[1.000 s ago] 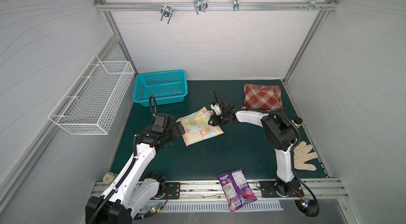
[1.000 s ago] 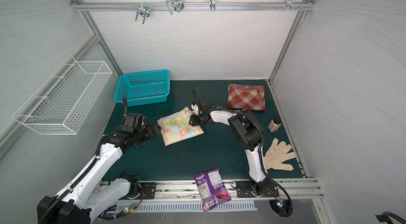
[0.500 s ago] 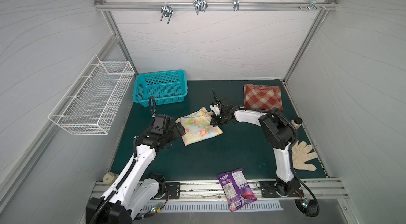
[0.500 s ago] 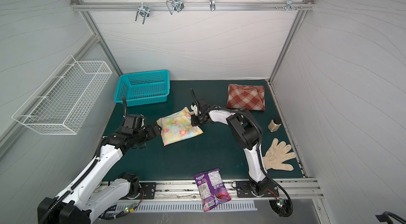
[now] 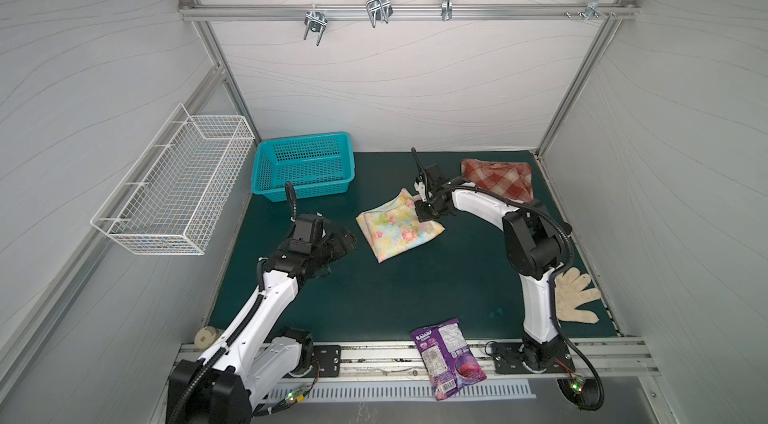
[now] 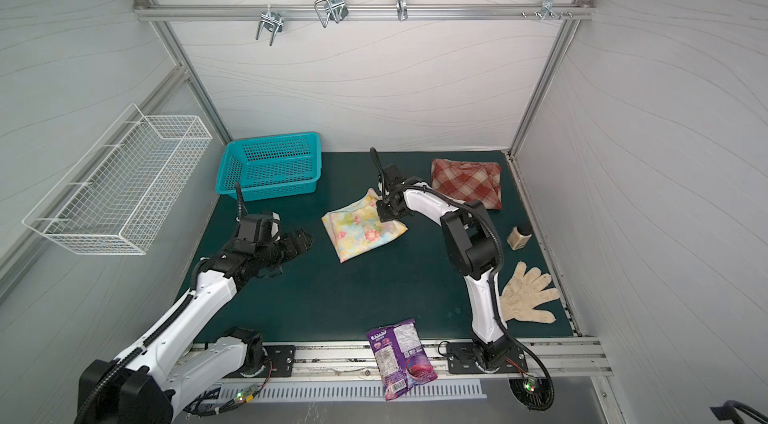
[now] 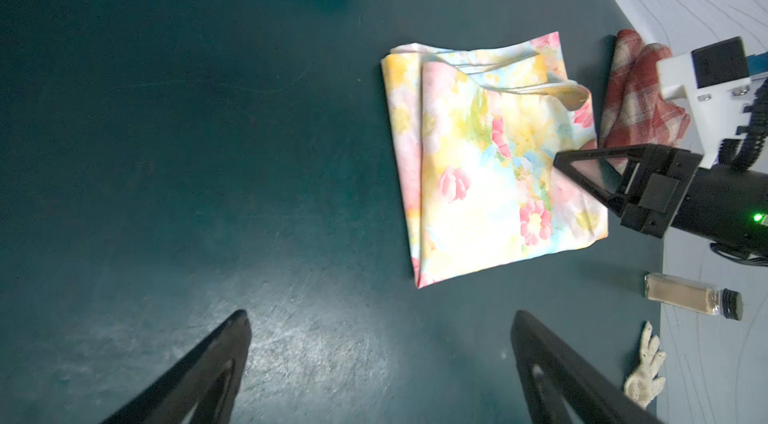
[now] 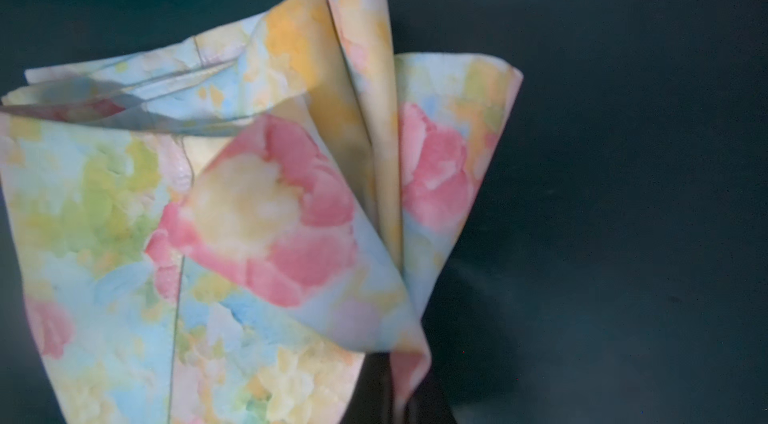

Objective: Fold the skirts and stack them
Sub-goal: 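Carry the floral skirt with the right gripper onto the red plaid skirt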

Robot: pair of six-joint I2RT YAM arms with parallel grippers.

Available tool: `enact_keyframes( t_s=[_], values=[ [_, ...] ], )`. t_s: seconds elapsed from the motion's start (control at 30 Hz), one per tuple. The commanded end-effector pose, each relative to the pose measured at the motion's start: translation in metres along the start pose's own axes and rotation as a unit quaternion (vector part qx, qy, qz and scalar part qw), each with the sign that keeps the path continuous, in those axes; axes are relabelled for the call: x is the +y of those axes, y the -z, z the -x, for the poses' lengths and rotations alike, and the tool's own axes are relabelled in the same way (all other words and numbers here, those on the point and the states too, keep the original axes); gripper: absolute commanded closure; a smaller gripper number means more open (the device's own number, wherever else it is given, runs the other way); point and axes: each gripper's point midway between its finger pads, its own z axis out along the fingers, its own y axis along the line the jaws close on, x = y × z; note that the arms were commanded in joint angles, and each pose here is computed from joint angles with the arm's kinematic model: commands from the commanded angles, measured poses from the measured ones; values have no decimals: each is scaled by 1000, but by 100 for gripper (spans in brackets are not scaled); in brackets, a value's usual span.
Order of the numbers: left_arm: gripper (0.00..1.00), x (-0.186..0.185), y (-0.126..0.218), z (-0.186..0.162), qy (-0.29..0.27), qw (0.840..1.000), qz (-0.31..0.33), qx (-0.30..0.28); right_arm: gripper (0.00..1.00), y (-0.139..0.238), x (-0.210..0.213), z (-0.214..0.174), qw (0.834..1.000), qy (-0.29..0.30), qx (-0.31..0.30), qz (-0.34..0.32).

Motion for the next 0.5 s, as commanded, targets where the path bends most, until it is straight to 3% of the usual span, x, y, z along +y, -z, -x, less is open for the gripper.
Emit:
enact_keyframes(
  t_s=[0.0, 0.47],
  values=[
    [2, -15, -3, 11, -8, 999, -32, -10, 100, 36, -31, 15, 998, 21, 0, -64],
    [2, -29, -33, 3, 7, 996, -85, 27, 100, 94, -122, 80, 983, 15, -14, -180]
  ],
)
